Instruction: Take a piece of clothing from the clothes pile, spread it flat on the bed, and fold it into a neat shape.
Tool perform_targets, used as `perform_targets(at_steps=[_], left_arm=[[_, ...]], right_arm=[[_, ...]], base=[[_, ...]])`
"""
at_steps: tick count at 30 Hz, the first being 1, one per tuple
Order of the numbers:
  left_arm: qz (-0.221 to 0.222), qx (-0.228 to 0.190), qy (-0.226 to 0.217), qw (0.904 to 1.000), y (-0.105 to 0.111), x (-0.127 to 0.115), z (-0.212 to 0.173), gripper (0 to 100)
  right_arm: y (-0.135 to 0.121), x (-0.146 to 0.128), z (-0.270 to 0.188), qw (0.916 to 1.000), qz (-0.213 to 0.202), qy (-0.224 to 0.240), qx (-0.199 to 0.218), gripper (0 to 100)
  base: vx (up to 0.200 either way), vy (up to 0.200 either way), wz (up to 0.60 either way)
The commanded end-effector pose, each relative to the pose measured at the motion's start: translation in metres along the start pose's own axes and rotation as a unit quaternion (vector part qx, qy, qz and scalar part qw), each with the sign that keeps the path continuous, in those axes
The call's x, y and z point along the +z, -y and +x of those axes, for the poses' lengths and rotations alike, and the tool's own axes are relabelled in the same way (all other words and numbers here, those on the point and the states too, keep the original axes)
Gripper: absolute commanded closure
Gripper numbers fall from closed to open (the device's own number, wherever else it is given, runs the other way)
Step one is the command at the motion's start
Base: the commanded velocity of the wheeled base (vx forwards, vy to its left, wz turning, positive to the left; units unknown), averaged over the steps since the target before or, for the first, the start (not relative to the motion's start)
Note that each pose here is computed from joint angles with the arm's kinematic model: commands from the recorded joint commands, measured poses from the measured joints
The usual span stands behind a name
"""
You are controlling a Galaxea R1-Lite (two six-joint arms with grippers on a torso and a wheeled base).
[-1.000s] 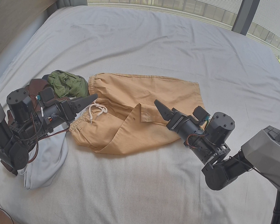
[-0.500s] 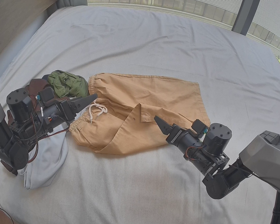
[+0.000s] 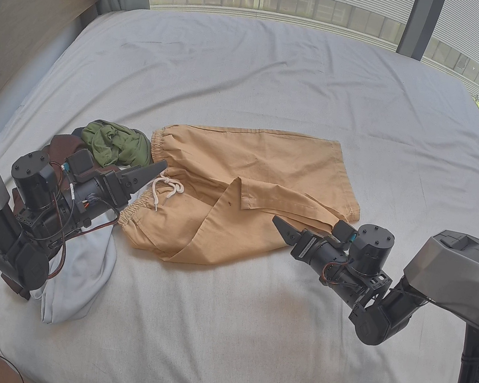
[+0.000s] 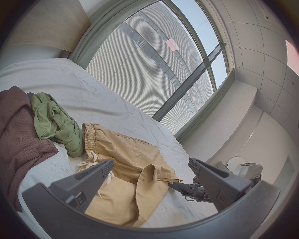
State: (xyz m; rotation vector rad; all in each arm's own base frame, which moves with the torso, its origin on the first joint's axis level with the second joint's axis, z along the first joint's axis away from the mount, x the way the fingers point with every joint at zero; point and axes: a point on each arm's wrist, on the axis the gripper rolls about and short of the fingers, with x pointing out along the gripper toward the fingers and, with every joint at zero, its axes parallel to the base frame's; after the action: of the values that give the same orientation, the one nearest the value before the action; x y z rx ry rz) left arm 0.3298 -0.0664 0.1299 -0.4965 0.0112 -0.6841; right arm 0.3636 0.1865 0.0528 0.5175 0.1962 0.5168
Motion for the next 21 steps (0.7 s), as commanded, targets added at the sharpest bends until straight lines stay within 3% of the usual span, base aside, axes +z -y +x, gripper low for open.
perform_targets(at_steps=[1, 12, 21], left_arm=[[-0.001, 0.001, -0.001, 1.0, -0.001, -0.001, 0.0, 0], [0.0, 0.0, 0.0, 1.0, 0.0, -0.001, 0.0, 0], [0.0, 0.0, 0.001, 1.0, 0.0, 0.001, 0.0, 0]], right_arm=[[0.01, -0.002, 0.003, 0.9999, 0.001, 0.001, -0.01, 0], [0.002, 0.014, 0.021, 0.9992, 0.004, 0.037, 0.014, 0], [0.008, 0.002, 0.04, 0.9989, 0.004, 0.043, 0.02, 0]], base=[[0.0, 0.0, 0.0], [0.0, 0.0, 0.0], [0.0, 0.0, 0.0]])
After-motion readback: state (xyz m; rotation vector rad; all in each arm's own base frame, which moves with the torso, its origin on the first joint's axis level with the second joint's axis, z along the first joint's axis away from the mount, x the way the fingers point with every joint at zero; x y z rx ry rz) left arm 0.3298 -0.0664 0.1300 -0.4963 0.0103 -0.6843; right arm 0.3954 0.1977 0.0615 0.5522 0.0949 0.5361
